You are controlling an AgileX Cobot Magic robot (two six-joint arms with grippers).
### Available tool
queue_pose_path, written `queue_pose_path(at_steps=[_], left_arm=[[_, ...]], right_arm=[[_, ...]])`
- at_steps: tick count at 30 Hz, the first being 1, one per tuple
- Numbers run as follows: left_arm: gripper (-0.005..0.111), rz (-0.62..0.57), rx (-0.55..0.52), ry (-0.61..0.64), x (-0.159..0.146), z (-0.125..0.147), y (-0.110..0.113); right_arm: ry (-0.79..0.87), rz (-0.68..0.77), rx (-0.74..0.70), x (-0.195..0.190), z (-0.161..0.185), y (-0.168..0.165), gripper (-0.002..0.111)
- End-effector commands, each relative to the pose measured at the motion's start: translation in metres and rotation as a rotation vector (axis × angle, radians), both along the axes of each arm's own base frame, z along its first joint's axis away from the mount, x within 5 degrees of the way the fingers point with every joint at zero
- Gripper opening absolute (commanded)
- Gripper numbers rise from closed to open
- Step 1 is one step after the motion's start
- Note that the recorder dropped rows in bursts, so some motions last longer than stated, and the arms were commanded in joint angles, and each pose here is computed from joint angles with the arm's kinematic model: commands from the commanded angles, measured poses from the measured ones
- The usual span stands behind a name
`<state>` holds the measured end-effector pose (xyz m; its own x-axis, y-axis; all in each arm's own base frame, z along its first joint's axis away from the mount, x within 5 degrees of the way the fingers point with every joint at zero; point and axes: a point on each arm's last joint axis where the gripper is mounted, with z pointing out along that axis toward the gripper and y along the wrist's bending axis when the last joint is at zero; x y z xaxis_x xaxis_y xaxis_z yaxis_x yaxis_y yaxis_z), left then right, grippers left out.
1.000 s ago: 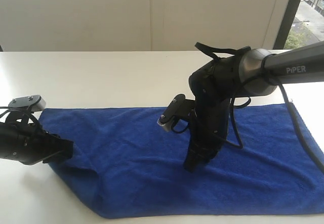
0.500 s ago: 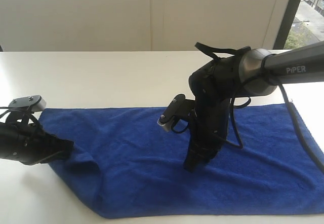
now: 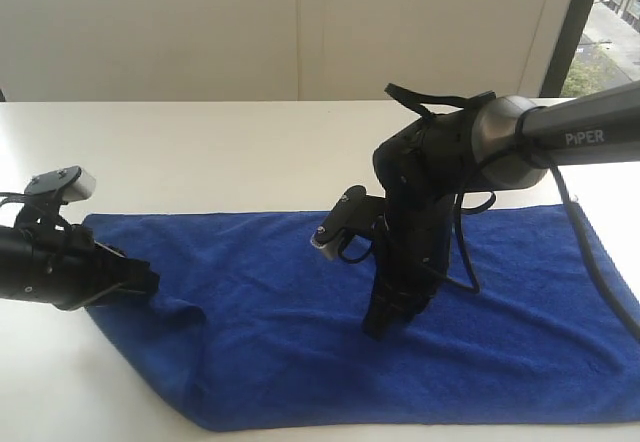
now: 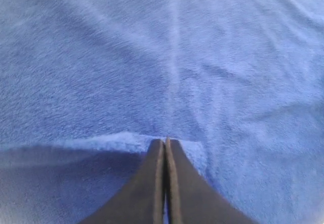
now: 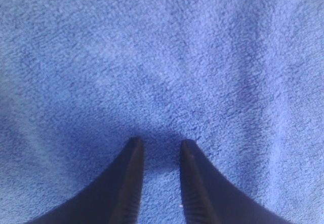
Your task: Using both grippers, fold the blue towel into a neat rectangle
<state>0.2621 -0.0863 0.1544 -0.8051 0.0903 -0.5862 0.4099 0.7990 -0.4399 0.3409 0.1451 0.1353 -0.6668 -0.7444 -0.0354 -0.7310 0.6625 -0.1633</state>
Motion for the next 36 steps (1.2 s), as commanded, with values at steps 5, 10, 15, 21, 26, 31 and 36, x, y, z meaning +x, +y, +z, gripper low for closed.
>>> queue_pose_path(at_steps=[5, 10, 15, 21, 26, 31, 36], left_arm=[[0.061, -0.039, -0.044, -0.005, -0.008, 0.015, -0.003], [0.061, -0.001, -0.031, 0.053, -0.009, 0.011, -0.001], [0.061, 0.021, -0.022, 0.126, -0.009, -0.006, 0.0], [0.061, 0.044, -0.025, 0.155, -0.008, -0.011, 0.0], [0.061, 0.06, -0.054, 0.198, -0.01, -0.01, -0.001], [0.061, 0.055, -0.02, 0.237, -0.013, -0.013, 0.001], [0.061, 0.112, 0.033, 0.245, -0.011, -0.016, 0.006]], right_arm=[[0.019, -0.014, -0.002, 0.001, -0.01, -0.003, 0.026], [0.02, -0.016, 0.0, 0.001, -0.01, -0.003, 0.026], [0.02, -0.017, 0.001, 0.001, -0.01, -0.003, 0.026], [0.01, -0.015, 0.007, 0.002, -0.01, -0.002, 0.026], [0.011, -0.017, 0.009, 0.002, -0.01, -0.002, 0.026], [0.011, -0.017, 0.009, 0.002, -0.01, -0.002, 0.026], [0.011, -0.017, 0.009, 0.002, -0.01, -0.002, 0.026]])
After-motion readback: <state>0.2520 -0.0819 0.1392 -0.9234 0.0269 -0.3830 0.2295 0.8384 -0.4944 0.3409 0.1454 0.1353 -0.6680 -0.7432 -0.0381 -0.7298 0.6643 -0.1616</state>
